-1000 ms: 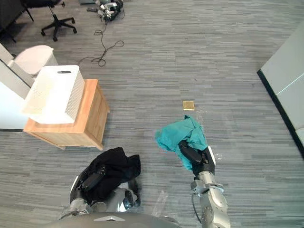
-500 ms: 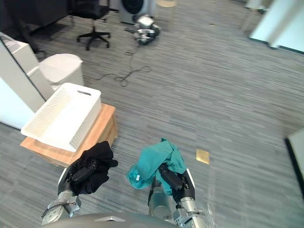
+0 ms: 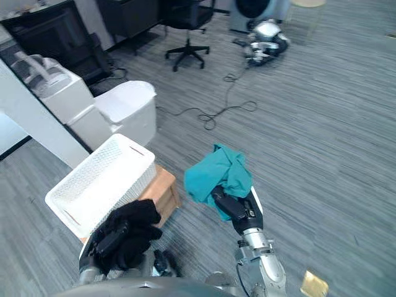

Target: Tidy up the quilt and then pick up the clothes from the bed and put them into the laundry hamper

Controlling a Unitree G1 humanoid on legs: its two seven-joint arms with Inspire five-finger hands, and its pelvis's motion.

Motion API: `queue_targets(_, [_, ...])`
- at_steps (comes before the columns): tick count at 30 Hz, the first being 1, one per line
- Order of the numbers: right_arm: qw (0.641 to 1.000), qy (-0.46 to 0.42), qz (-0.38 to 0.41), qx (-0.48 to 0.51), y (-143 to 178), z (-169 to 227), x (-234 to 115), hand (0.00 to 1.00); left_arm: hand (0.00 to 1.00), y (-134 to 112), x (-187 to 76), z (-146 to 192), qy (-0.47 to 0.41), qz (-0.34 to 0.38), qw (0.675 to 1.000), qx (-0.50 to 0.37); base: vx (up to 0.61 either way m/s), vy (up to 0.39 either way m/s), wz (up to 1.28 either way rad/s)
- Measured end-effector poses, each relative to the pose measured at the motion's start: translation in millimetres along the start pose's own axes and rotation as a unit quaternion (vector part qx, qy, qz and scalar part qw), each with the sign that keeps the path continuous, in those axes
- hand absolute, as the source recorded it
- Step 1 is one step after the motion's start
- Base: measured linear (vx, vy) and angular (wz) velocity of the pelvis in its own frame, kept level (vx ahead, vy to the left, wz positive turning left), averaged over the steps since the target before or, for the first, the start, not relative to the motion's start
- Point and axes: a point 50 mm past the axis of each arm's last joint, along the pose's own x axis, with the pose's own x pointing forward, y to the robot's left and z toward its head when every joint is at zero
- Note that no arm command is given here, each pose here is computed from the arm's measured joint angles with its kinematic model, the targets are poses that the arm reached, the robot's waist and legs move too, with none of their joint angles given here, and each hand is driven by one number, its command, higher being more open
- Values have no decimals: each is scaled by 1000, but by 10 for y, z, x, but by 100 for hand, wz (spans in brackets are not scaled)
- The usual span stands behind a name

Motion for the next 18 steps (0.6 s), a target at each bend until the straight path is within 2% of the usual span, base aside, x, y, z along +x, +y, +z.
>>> queue_targets(2, [1000,11,12,-16,22,-28,64,0,0,-19,63,40,-3,-2,1000,-6,530,-114,114])
queue_targets(5, [999,13,23,-33,157,-57,190,0,0,83,71,59,4,1,1000,11,464,-151,124])
queue_targets(7, [999,12,16,-37,223,-81,202,0,0,148,108,54,14,-5,999,28,472,-385,177])
queue_targets(8, [999,12,16,-37,223,-81,202,0,0,148,108,54,14,-5,999,28,446,-486,242])
queue_targets(11, [996,-56,-49,-52,237,181,194,0,0,165,211,253,-7,-69,996,64,287,-459,260])
queue_targets(12, [994,-79,-60,-49,249,273,178,0,0,207,171,311,-12,-78,994,77,269,-479,105])
queue_targets(14, [990,-113,-64,-63,192,443,253,0,0,224,115,204,12,-64,996,58,253,-408,44])
queue_targets(18, [977,-172,-84,-88,0,784,287,0,0,112,-24,-15,44,-76,996,30,167,-169,-1])
